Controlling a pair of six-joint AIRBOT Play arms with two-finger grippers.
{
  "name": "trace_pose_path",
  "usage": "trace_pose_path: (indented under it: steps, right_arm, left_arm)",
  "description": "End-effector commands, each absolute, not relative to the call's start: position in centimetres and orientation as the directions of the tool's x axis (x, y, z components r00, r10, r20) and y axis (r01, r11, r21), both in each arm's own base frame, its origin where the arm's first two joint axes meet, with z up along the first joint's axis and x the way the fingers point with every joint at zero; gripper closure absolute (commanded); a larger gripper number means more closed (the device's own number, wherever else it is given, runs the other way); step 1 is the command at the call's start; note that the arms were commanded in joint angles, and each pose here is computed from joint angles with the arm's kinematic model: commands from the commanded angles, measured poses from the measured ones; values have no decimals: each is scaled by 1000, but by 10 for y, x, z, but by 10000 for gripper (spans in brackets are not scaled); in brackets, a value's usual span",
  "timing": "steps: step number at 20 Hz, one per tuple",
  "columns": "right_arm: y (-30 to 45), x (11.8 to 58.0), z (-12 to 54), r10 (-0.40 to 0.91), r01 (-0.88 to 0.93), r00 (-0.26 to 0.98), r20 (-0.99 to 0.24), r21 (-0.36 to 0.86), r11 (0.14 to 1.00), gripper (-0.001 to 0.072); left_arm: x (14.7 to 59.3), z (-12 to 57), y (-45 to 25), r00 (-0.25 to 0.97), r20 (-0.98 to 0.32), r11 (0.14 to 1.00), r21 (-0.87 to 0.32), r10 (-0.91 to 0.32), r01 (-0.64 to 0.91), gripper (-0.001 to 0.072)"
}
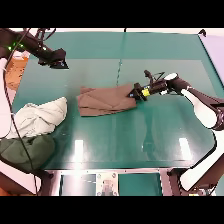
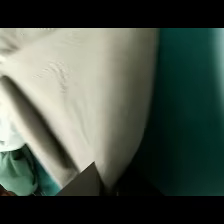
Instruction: Fold the shirts.
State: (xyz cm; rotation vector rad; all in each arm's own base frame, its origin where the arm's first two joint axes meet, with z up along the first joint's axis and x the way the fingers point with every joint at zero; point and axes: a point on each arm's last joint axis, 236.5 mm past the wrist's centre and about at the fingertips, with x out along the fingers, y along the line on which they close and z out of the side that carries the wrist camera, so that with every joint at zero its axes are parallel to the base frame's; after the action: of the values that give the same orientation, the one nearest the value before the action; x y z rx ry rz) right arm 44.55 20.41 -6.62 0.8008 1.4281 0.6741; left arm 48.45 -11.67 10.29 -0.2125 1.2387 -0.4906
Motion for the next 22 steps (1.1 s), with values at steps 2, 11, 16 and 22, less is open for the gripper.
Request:
trace_pose_path:
  steps: [2, 11, 16, 22]
  right_arm:
    - [163, 494, 16, 783, -41, 228, -579, 798, 602, 699]
    - [-205, 408, 116, 3, 484, 567, -824, 335, 808, 700]
    - [-291, 290, 20, -29, 773, 409, -912, 330, 541, 700]
    - [-292, 172, -74, 56, 935, 310, -949, 315, 161, 701]
  left_arm:
    - [481, 102, -116, 227, -857, 879, -412, -463, 239, 684]
    - [481, 101, -116, 225, -857, 878, -411, -464, 245, 684]
    - [482, 102, -116, 228, -856, 878, -411, -464, 245, 684]
    - [485, 103, -116, 243, -852, 879, -409, -464, 245, 684]
